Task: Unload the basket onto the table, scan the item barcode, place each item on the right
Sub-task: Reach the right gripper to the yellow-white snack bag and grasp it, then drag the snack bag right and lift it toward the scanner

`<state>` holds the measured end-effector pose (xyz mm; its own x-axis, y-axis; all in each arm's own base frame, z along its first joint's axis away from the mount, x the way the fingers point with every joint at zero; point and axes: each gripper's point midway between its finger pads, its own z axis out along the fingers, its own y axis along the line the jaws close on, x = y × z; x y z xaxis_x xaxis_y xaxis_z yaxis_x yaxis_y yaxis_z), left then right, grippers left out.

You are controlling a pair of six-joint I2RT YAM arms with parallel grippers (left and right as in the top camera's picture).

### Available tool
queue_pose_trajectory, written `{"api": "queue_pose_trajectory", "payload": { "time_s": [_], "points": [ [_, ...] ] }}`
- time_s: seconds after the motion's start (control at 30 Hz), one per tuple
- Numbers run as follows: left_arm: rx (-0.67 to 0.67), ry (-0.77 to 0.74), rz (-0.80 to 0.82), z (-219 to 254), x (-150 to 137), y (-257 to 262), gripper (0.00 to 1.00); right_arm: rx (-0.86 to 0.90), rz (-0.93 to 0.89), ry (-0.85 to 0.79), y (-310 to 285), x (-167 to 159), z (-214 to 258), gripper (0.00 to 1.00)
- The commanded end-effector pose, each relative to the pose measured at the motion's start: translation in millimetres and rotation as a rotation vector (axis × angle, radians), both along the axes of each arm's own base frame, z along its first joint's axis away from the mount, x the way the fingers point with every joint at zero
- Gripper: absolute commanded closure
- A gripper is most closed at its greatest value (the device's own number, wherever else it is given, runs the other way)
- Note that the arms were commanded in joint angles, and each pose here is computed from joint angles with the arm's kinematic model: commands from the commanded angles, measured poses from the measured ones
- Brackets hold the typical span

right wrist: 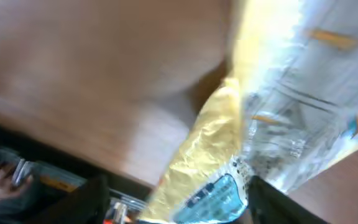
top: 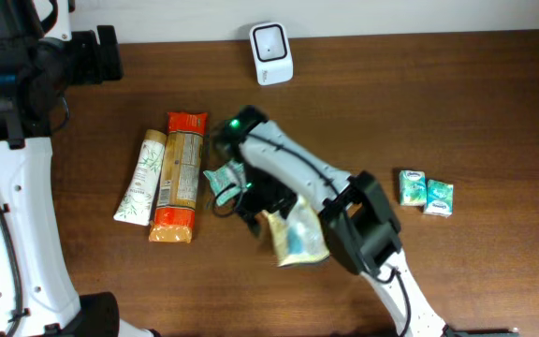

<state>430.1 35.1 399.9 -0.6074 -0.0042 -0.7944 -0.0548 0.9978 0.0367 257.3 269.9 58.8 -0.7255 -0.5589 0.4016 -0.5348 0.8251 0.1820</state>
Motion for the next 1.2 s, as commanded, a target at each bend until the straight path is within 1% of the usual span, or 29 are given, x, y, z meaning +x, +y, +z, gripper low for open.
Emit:
{"api": "queue_pose_trajectory", "payload": {
  "time_s": [0.0,0.07,0.13,0.2,0.23,0.3,0.33,0.37,0.4,0.43,0.47,0.5,0.53,0.6,0.67,0.7,0.73,0.8,0.83,0.87,0.9,0.97,1.0,1.03,1.1,1.13,1.17],
  "points": [
    [0.015,-0.019,-0.002,8,-3,1,0.01,-0.054,-0.069,-0.075,-47,42,2,0.34],
    [0.015,-0.019,-0.002,8,-3,1,0.01,0.007,-0.139,-0.147,-56,66,16,0.36],
    [0.015,-0.019,-0.002,8,-3,1,0.01,0.148,-0.245,-0.269,-60,92,57,0.36],
    [0.015,-0.019,-0.002,8,-3,1,0.01,0.200,-0.336,-0.370,-75,105,95,0.36],
    [0.015,-0.019,-0.002,8,-3,1,0.01,0.232,-0.397,-0.442,-90,107,128,0.35],
    [0.015,-0.019,-0.002,8,-3,1,0.01,0.264,-0.469,-0.519,-108,101,166,0.31],
    [0.015,-0.019,-0.002,8,-3,1,0.01,0.272,-0.506,-0.542,-115,94,182,0.30],
    [0.015,-0.019,-0.002,8,-3,1,0.01,0.263,-0.553,-0.537,-123,76,193,0.30],
    [0.015,-0.019,-0.002,8,-3,1,0.01,0.252,-0.568,-0.509,-125,62,190,0.29],
    [0.015,-0.019,-0.002,8,-3,1,0.01,0.266,-0.554,-0.421,-116,39,175,0.29],
    [0.015,-0.019,-0.002,8,-3,1,0.01,0.359,-0.482,-0.292,-79,15,138,0.29],
    [0.015,-0.019,-0.002,8,-3,1,0.01,0.478,-0.416,-0.232,-37,3,113,0.33],
    [0.015,-0.019,-0.002,8,-3,1,0.01,0.579,-0.397,-0.187,2,-10,86,0.37],
    [0.015,-0.019,-0.002,8,-3,1,0.01,0.554,-0.407,-0.142,20,-30,47,0.38],
    [0.015,-0.019,-0.002,8,-3,1,0.01,0.445,-0.432,-0.056,5,-60,11,0.38],
    [0.015,-0.019,-0.002,8,-3,1,0.01,0.405,-0.439,-0.053,-4,-63,5,0.38],
    [0.015,-0.019,-0.002,8,-3,1,0.01,0.337,-0.450,-0.068,-19,-62,0,0.38],
    [0.015,-0.019,-0.002,8,-3,1,0.01,0.218,-0.499,-0.120,-55,-48,-7,0.38],
    [0.015,-0.019,-0.002,8,-3,1,0.01,0.174,-0.537,-0.195,-81,-25,-12,0.38],
    [0.015,-0.019,-0.002,8,-3,1,0.01,0.158,-0.554,-0.222,-90,-16,-14,0.38],
    [0.015,-0.019,-0.002,8,-3,1,0.01,0.178,-0.560,-0.244,-100,-4,-14,0.38],
    [0.015,-0.019,-0.002,8,-3,1,0.01,0.343,-0.544,-0.221,-93,9,-4,0.38],
    [0.015,-0.019,-0.002,8,-3,1,0.01,0.433,-0.522,-0.207,-83,14,10,0.38],
    [0.015,-0.019,-0.002,8,-3,1,0.01,0.477,-0.505,-0.213,-80,20,26,0.37],
    [0.015,-0.019,-0.002,8,-3,1,0.01,0.482,-0.556,-0.251,-94,40,64,0.31],
    [0.015,-0.019,-0.002,8,-3,1,0.01,0.474,-0.596,-0.267,-107,49,78,0.30],
    [0.015,-0.019,-0.002,8,-3,1,0.01,0.453,-0.625,-0.285,-119,55,83,0.28]
  ]
}}
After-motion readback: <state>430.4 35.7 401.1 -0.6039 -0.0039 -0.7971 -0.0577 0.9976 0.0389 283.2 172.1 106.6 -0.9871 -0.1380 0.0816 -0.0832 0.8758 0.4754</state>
